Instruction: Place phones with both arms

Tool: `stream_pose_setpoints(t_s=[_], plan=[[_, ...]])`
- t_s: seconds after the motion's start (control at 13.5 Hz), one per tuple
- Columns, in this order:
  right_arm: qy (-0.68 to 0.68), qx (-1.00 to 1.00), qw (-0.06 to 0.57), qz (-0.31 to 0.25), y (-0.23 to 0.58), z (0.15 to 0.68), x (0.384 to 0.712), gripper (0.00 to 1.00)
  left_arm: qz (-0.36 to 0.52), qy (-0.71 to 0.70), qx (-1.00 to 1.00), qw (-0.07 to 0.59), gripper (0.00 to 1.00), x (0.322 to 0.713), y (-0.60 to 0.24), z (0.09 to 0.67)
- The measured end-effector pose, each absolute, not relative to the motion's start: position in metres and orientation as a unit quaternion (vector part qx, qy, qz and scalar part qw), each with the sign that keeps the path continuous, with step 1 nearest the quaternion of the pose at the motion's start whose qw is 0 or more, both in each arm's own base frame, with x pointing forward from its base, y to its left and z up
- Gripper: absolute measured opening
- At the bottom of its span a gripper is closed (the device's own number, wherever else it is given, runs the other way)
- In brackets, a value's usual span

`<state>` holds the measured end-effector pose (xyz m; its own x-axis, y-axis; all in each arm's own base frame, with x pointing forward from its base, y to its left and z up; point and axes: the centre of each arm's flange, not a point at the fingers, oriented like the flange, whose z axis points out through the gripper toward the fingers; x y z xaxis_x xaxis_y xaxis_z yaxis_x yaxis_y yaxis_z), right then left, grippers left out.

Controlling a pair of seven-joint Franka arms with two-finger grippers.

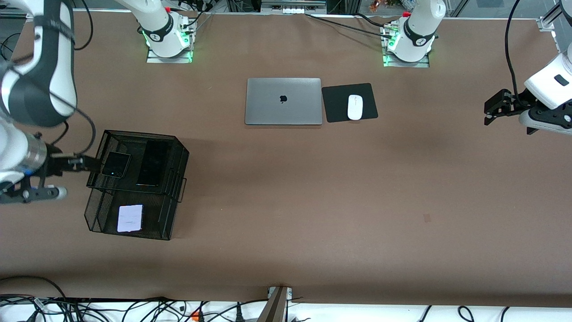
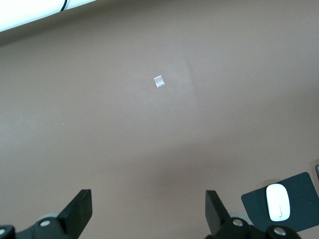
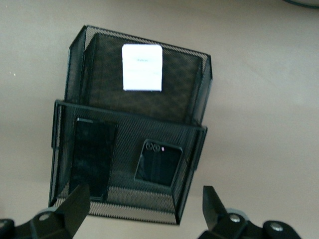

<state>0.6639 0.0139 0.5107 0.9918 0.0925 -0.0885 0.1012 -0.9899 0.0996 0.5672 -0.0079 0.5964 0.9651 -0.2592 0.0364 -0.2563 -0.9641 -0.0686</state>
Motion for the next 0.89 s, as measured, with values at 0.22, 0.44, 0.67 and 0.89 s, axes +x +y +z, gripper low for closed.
stream_pose_setpoints(t_s=[0.22,0.44,0.67,0.89], plan=[[0.040,0.997,0.049,-0.042,0.009,0.536,0.619,1.00,-0.022,0.130,-0.991,0.032,1.00,0.567,-0.008,0.596],[0.032,0.998,0.037,-0.027,-0.012,0.564,0.587,1.00,-0.022,0.130,-0.991,0.032,1.00,0.567,-0.007,0.596],[0.017,0.999,0.032,-0.018,-0.031,0.579,0.576,1.00,-0.022,0.130,-0.991,0.032,1.00,0.567,-0.007,0.596],[0.015,0.999,0.031,-0.018,-0.034,0.579,0.575,1.00,-0.022,0.130,-0.991,0.032,1.00,0.567,-0.007,0.596]])
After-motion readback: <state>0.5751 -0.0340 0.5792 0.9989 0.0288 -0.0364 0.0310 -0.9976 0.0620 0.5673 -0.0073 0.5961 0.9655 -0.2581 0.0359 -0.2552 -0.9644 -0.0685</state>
